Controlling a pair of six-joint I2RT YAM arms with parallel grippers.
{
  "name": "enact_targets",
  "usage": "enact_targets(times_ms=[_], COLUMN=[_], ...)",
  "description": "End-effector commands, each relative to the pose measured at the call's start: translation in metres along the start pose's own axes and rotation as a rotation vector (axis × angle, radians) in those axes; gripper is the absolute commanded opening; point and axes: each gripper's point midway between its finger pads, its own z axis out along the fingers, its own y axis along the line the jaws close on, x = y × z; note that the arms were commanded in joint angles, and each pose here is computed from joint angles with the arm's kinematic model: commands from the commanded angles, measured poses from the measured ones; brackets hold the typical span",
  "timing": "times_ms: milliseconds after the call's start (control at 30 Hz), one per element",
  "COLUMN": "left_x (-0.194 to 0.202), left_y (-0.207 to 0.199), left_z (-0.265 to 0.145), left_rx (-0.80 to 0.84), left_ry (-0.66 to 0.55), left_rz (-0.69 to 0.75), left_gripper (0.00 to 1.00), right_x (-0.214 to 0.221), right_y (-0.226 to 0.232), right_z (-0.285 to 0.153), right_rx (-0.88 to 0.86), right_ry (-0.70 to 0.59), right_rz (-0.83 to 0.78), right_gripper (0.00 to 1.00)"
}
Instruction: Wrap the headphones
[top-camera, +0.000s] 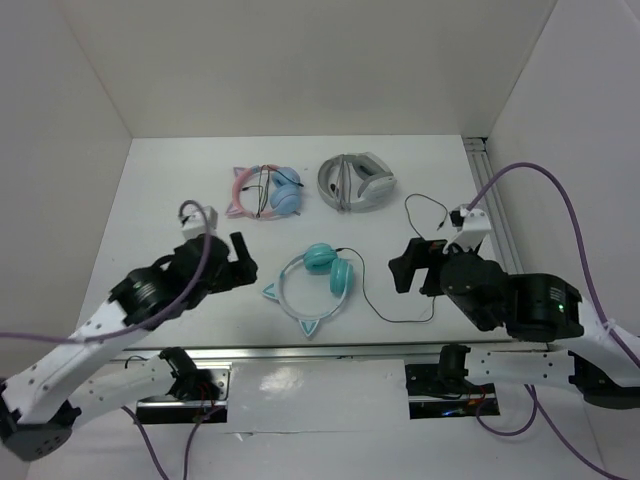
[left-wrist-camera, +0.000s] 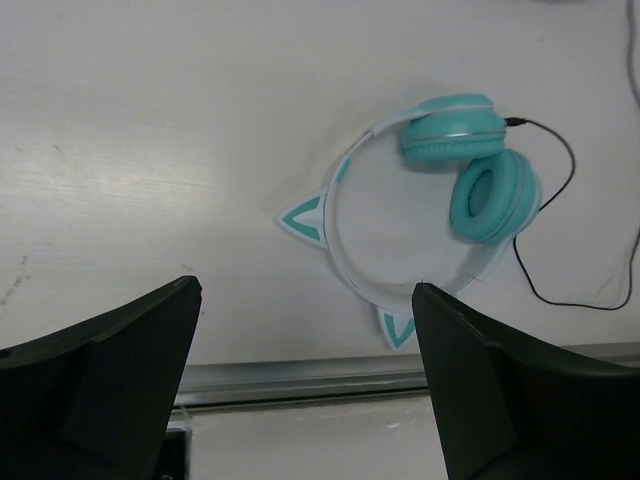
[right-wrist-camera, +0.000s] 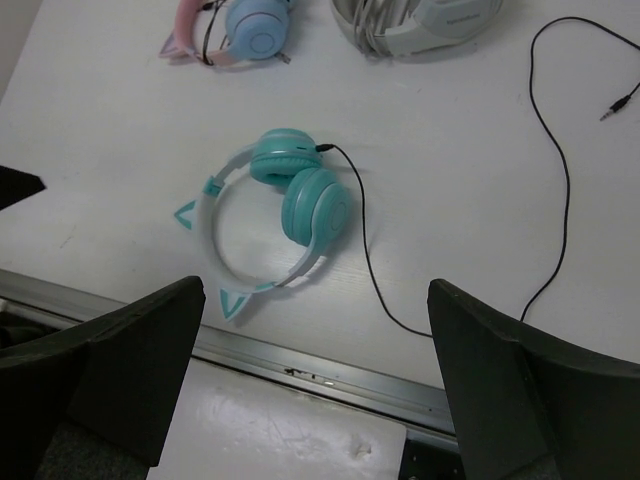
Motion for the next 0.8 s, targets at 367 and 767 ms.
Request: enact_targets(times_ms=[367, 767], left_x=[0.116, 0.198], left_y=[-0.054, -0.019], left_z=[0.088, 0.136], left_rx=[-0.221, -0.508], left_ry=[0.282, 0.377], left_rz=[-0.395, -0.385], left_gripper=[1.0, 0.95], right_x=[0.006, 0.01], right_y=[0.008, 0.011], right_z=[0.01, 0.001], right_rx=[-0.006, -0.11], right_ry=[-0.009, -0.011], right_rz=[0.029, 0.077], right_gripper=[1.0, 1.0])
